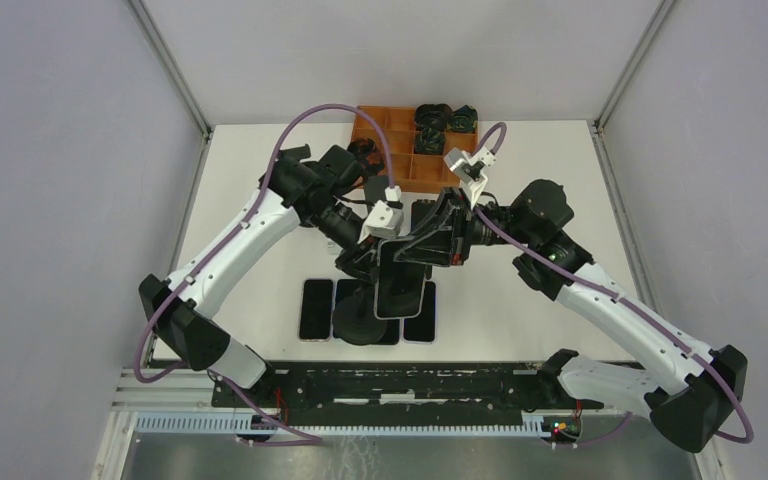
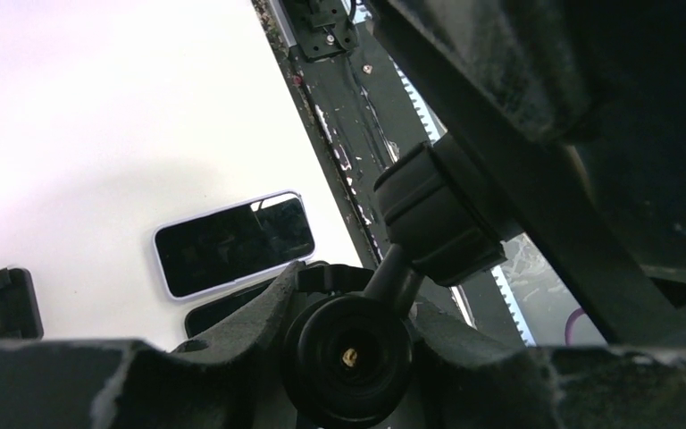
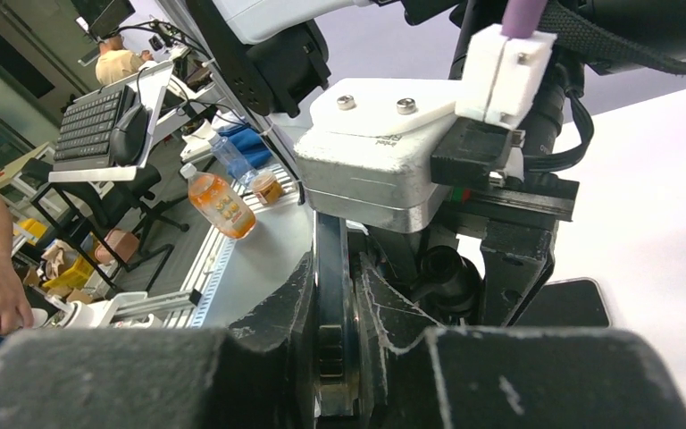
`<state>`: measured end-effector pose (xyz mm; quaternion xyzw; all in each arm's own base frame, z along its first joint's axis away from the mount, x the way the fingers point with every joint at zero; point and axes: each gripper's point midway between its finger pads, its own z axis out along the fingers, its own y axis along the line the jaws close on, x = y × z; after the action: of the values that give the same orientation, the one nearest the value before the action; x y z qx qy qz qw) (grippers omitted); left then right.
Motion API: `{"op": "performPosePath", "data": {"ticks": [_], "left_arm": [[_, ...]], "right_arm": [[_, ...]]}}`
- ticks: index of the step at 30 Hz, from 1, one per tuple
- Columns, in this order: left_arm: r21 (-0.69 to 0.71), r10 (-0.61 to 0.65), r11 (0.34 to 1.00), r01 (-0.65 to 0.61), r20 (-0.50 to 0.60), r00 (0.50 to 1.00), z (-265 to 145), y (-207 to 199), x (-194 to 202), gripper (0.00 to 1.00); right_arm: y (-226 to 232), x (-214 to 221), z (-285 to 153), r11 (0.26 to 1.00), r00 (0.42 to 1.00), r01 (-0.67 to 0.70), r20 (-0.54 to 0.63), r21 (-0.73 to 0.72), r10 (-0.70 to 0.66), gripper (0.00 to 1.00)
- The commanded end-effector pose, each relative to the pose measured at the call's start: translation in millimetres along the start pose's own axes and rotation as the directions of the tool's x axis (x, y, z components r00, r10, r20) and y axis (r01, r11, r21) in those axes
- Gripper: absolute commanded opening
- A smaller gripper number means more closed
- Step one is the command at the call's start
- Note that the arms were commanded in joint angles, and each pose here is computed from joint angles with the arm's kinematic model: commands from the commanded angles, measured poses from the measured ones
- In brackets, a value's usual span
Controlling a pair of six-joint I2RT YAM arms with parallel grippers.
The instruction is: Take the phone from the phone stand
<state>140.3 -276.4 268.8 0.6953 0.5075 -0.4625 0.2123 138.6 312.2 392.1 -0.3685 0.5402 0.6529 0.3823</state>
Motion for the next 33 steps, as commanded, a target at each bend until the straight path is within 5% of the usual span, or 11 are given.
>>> {"op": "performPosePath", "data": {"ticks": [1, 8, 20, 26, 33], "left_arm": [[0.003, 0.058, 0.998, -0.058, -0.044, 0.997, -6, -22, 11, 0.02], [-0.005, 0.114, 0.993, -0.115, -0.041, 0.993, -9, -34, 13, 0.02], [-0.106, 0.168, 0.981, -0.163, 0.042, 0.985, -15, -26, -16, 0.02], [-0.121, 0.177, 0.977, -0.173, 0.022, 0.984, -18, -26, -15, 0.02], [-0.123, 0.204, 0.971, -0.203, -0.006, 0.979, -23, -26, -18, 0.02]], "right_arm": [[40, -89, -9, 0.974, 0.936, 0.220, 0.271, 0.049, -0.225, 0.00], [72, -117, -32, 0.952, 0.856, 0.288, 0.418, 0.105, -0.305, 0.00], [86, -123, -52, 0.948, 0.799, 0.284, 0.511, 0.144, -0.317, 0.00], [79, -135, -53, 0.932, 0.800, 0.282, 0.480, 0.229, -0.360, 0.00], [10, -126, -75, 0.806, 0.884, 0.158, 0.282, 0.571, -0.373, 0.00]]}}
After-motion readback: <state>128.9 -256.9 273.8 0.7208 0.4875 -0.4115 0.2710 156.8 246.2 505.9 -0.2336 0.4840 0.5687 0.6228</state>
